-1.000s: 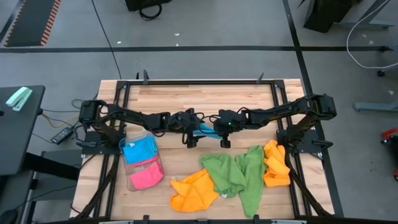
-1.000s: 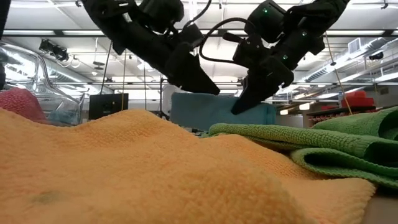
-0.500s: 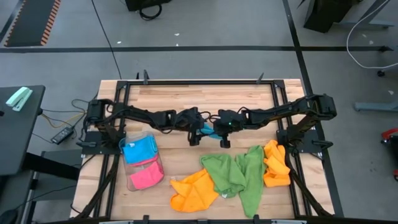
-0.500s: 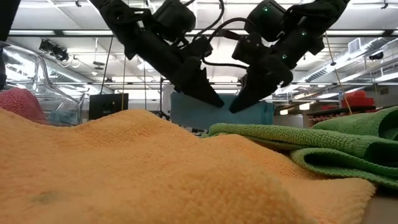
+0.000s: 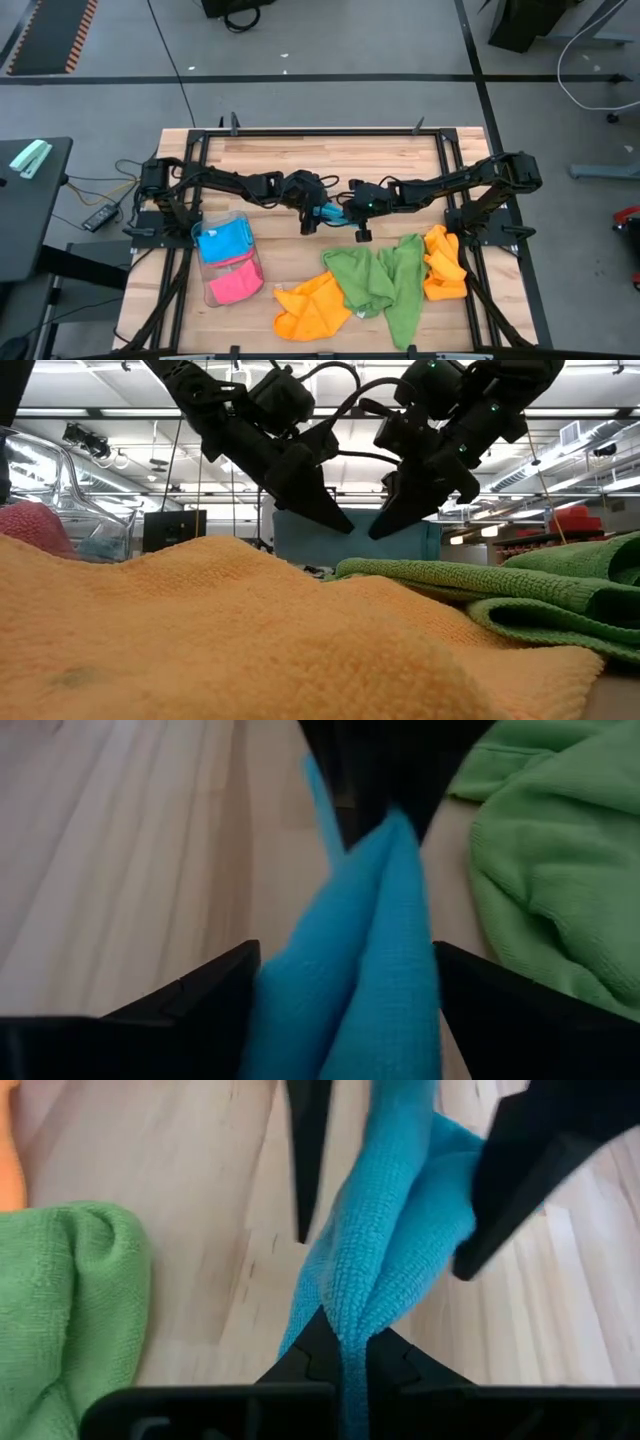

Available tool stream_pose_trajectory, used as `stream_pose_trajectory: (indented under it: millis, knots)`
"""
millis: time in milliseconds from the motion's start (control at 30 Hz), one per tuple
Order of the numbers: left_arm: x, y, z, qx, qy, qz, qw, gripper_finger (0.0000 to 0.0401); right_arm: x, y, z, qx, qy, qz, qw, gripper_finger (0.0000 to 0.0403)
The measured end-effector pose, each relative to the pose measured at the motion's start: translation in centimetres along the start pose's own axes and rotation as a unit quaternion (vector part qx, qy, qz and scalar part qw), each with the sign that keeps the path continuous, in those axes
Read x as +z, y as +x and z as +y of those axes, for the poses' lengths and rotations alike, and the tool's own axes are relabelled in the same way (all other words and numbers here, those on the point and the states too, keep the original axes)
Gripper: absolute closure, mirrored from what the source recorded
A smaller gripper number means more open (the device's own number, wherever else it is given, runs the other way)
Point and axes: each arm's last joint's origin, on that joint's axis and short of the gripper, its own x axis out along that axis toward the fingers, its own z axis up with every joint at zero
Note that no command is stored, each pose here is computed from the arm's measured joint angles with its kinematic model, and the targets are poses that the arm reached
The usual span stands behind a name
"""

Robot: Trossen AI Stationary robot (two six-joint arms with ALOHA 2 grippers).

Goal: Fold microfiber towels
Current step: Put the blue microfiber cloth into the transparent bin

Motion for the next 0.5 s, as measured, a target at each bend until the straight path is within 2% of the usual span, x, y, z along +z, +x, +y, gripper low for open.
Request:
stream_pose_trajectory:
  millis: [267,367,500]
  knots:
    - [0.02,0.00,0.02,0.001,-0.015,-0.001,1.000,0.0114,-0.04,-0.01,-0.01,-0.002,0.000,0.004,1.000,0.0388]
    - [0.02,0.00,0.06,0.007,-0.017,0.000,1.000,0.0138,-0.17,-0.01,0.02,-0.001,0.002,0.011,1.000,0.0388]
    - [0.25,-0.02,0.15,0.019,-0.026,-0.002,0.999,0.0193,-0.21,-0.01,0.03,0.000,0.001,0.013,1.000,0.0388]
